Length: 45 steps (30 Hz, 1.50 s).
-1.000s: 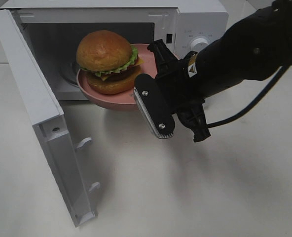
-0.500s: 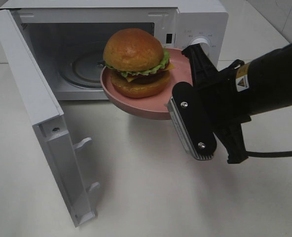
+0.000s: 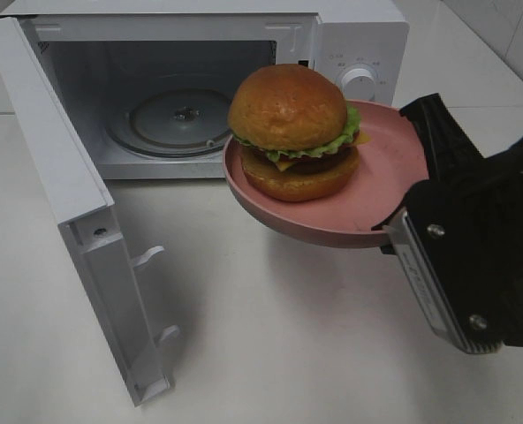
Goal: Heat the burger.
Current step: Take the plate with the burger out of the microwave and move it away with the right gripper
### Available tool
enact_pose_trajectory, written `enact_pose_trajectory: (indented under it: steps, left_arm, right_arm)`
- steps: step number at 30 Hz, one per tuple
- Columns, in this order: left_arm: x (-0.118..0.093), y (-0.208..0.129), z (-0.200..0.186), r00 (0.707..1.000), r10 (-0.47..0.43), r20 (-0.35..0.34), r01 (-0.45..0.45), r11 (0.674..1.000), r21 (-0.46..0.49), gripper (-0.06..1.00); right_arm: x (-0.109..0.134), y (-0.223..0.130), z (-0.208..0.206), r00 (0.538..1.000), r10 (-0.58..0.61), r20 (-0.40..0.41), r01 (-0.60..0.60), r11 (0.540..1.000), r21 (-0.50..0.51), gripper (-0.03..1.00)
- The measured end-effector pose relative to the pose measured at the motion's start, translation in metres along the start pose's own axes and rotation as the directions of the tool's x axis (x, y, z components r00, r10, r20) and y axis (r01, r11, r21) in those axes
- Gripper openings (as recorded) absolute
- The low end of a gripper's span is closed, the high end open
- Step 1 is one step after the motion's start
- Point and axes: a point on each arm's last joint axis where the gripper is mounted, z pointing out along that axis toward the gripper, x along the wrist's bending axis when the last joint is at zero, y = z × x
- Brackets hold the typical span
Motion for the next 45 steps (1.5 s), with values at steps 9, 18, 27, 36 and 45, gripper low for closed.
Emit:
enact_pose_trajectory:
  steps: [9,18,27,36,45]
  left_arm:
    - [0.0,0.0,0.0,1.0,0.0,0.0,0.0,1.0,0.0,0.98]
    - [0.0,0.0,0.0,1.0,0.0,0.0,0.0,1.0,0.0,0.98]
    - [0.0,0.0,0.0,1.0,0.0,0.0,0.0,1.0,0.0,0.98]
    - [0.0,0.0,0.0,1.0,0.0,0.0,0.0,1.0,0.0,0.98]
    - [0.0,0.0,0.0,1.0,0.0,0.0,0.0,1.0,0.0,0.98]
  right_arm:
    - [0.02,-0.004,-0.027,1.0,0.019,-0.01,-0.018,1.0,0.006,0.13]
    - [0.03,-0.008,-0.05,0.996,0.081,0.034,-0.082,0.996,0.024,0.13]
    - [0.038,-0.017,-0.061,0.983,0.178,0.038,-0.181,0.977,0.113,0.13]
    - [0.036,-0.03,-0.063,0.945,0.308,0.115,-0.326,0.918,0.225,0.13]
    - [0.037,-0.04,-0.067,0.891,0.411,0.19,-0.452,0.834,0.316,0.13]
